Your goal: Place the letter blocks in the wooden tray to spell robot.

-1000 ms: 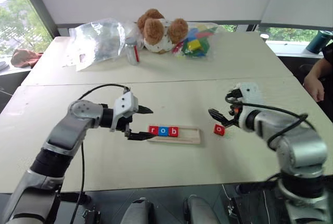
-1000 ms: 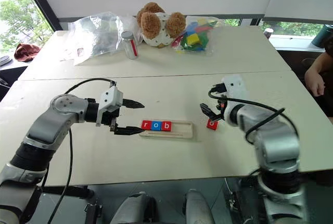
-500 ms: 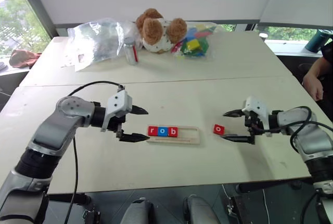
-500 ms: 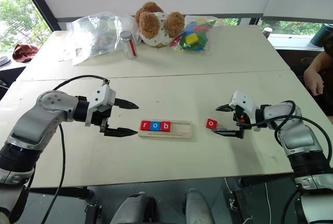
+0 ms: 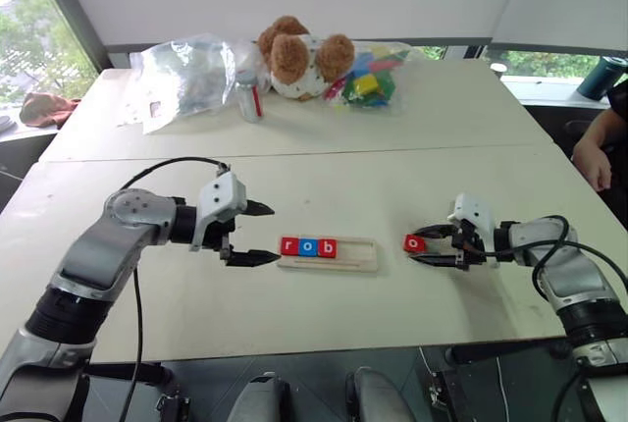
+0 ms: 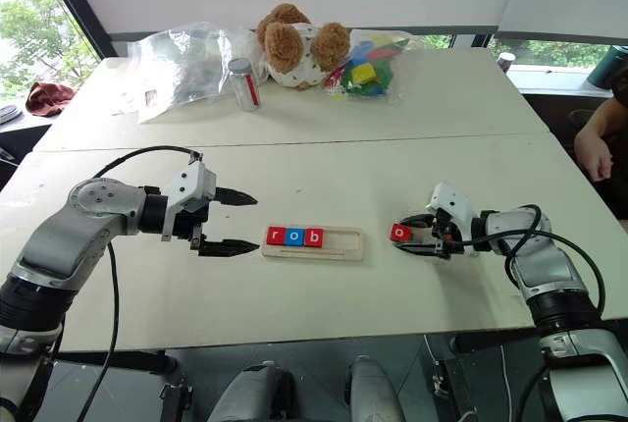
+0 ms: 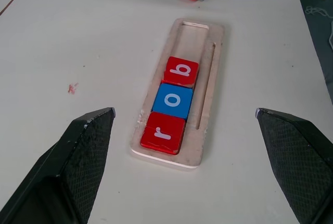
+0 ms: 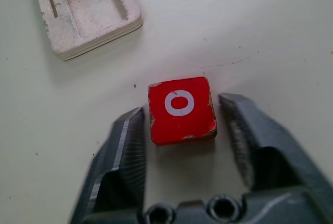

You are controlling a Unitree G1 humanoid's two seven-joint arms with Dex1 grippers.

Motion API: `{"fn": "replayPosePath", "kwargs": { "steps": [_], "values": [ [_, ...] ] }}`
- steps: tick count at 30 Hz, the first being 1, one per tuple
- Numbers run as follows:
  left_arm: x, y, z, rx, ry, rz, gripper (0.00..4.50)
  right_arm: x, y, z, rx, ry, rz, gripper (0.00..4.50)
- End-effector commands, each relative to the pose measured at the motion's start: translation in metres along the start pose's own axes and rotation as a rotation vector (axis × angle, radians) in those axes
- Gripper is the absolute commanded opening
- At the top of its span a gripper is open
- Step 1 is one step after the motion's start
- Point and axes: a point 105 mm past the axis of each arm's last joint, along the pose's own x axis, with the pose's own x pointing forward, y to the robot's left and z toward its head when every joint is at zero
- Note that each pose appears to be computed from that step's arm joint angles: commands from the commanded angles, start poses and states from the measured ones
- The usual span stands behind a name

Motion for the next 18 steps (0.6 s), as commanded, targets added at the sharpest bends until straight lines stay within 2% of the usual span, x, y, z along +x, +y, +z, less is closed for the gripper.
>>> {"fn": "replayPosePath", "kwargs": {
  "steps": [1,3,6,8,11,18],
  "values": [
    [-0.004,0.002,0.008,0.038,-0.017,0.005,4.50,-0.002,-0.001,0.010,-0.032,-0.031,-0.013,1.12],
    [-0.007,0.003,0.005,0.032,-0.008,0.012,4.50,-0.001,-0.003,0.020,-0.040,-0.054,-0.016,1.12],
    [-0.014,0.000,-0.009,0.005,0.032,0.006,4.50,0.008,0.002,0.056,-0.072,-0.112,0.040,1.12],
    [-0.016,0.000,-0.017,0.015,0.065,0.012,4.50,0.015,0.008,0.070,-0.118,-0.103,0.079,1.12],
    [-0.018,0.004,-0.015,0.009,0.036,0.040,4.50,0.033,0.019,0.090,-0.152,-0.099,0.115,1.12],
    [-0.023,-0.002,-0.023,-0.007,0.056,0.060,4.50,0.059,0.041,0.094,-0.197,-0.030,0.171,1.12]
  ]
}}
